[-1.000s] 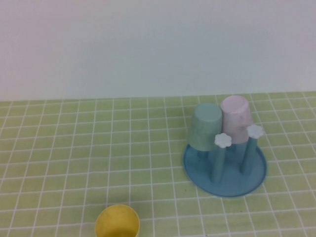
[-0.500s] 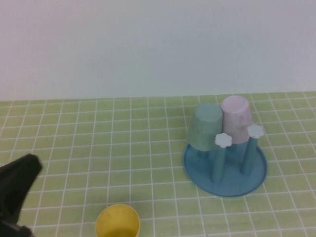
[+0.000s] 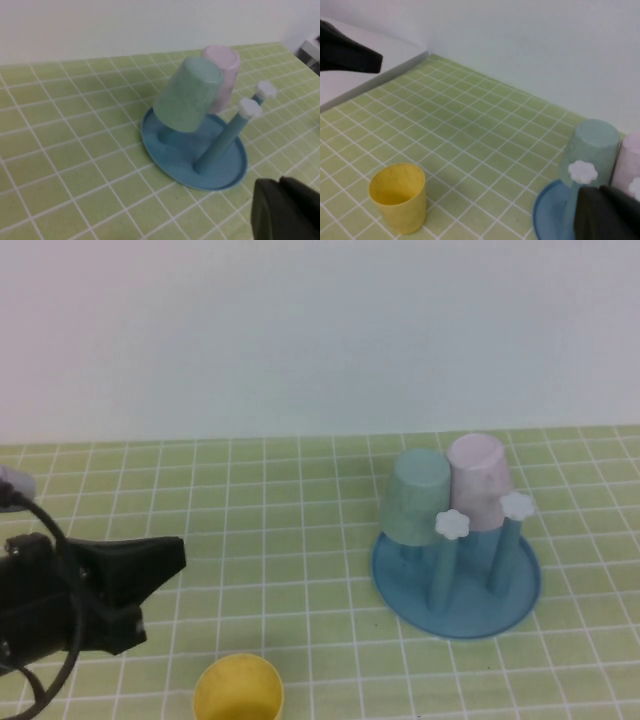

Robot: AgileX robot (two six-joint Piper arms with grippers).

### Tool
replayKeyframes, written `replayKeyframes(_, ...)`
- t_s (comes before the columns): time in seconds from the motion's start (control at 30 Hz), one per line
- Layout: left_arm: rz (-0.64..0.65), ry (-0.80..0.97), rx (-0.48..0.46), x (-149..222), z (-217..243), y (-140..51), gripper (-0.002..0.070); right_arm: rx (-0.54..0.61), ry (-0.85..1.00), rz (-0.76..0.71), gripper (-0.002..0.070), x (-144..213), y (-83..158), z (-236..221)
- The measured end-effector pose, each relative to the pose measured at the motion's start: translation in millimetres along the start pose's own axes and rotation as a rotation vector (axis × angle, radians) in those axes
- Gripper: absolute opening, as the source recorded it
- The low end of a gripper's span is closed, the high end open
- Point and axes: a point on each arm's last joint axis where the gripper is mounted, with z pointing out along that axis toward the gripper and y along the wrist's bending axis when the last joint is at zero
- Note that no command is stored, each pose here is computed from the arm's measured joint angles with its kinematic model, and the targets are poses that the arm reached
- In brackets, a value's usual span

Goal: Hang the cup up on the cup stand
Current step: Pick up the cup from the table

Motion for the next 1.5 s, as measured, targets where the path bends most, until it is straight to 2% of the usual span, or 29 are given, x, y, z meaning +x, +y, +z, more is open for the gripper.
replayKeyframes(0.1, 0.001, 0.027, 0.013, 1, 6, 3.9, 0.0000, -0.003, -0.001, -0.007, -0.0002, 0, 0, 0)
replayKeyframes(0.27, -0.035, 0.029, -0.042, 2, 10, 12.9, 0.0000, -0.006, 0.000, -0.010, -0.0002, 0, 1, 0)
replayKeyframes(0.83, -0.045, 0.038, -0.004, 2, 10, 9.4, 0.0000, -0.007, 0.000, -0.009, -0.0001, 0, 1, 0)
replayKeyframes(0.93, -0.040, -0.026, -0.028, -3, 9, 11.2, -0.0002, -0.007, 0.000, -0.009, -0.0001, 0, 1, 0)
replayKeyframes(0.97, -0.080, -0.045, -0.002, -5, 9, 8.9, -0.0002, -0.007, 0.000, -0.009, -0.0001, 0, 1, 0)
replayKeyframes(1.0, -0.076, -0.089, -0.013, -9, 9, 10.1, -0.0002, -0.007, 0.000, -0.009, -0.0002, 0, 1, 0)
replayKeyframes(1.03, 0.014, -0.137, -0.051, -13, 8, 13.1, -0.0002, -0.007, 0.000, -0.009, -0.0001, 0, 1, 0)
replayKeyframes(1.07, 0.021, -0.176, -0.071, -17, 8, 14.8, -0.0002, -0.007, 0.000, -0.009, -0.0002, 0, 1, 0)
replayKeyframes(1.1, -0.062, -0.228, -0.047, -21, 7, 13.3, -0.0002, -0.007, 0.000, -0.009, -0.0002, 0, 1, 0)
replayKeyframes(1.13, -0.063, -0.279, -0.072, -25, 6, 15.7, -0.0002, -0.007, 0.000, -0.009, -0.0001, 0, 1, 0)
replayKeyframes(1.17, 0.001, -0.304, -0.172, -28, 4, 23.7, -0.0002, -0.007, 0.000, -0.009, -0.0002, 0, 1, 0)
replayKeyframes(1.2, -0.088, -0.361, -0.154, -32, 2, 23.5, -0.0002, -0.007, 0.000, -0.009, -0.0002, 0, 1, 0)
replayKeyframes(1.23, -0.038, -0.379, -0.265, -33, 0, 32.3, -0.0002, -0.007, 0.000, -0.009, -0.0001, 0, 1, 0)
replayKeyframes(1.27, -0.025, -0.389, -0.304, -35, -2, 35.3, -0.0002, -0.007, 0.000, -0.009, -0.0002, 0, 1, 0)
replayKeyframes(1.3, -0.085, -0.419, -0.299, -36, -3, 35.6, -0.0002, -0.007, 0.000, -0.009, -0.0001, 0, 1, 0)
replayKeyframes(1.37, -0.007, -0.373, -0.425, -33, -5, 44.7, -0.0002, -0.007, 0.000, -0.009, -0.0001, 0, 1, 0)
replayKeyframes(1.4, -0.024, -0.378, -0.420, -34, -5, 44.5, -0.0002, -0.007, 0.000, -0.009, -0.0001, 0, 1, 0)
replayKeyframes(1.43, -0.005, -0.332, -0.487, -30, -6, 49.4, -0.0002, -0.007, 0.000, -0.009, -0.0002, 0, 1, 0)
replayKeyframes(1.47, -0.004, -0.316, -0.506, -29, -6, 50.1, -0.0002, -0.007, 0.000, -0.009, -0.0001, 0, 1, 0)
replayKeyframes(1.5, -0.008, -0.308, -0.495, -28, -4, 47.9, -0.0002, -0.007, 0.000, -0.009, -0.0002, 0, 1, 0)
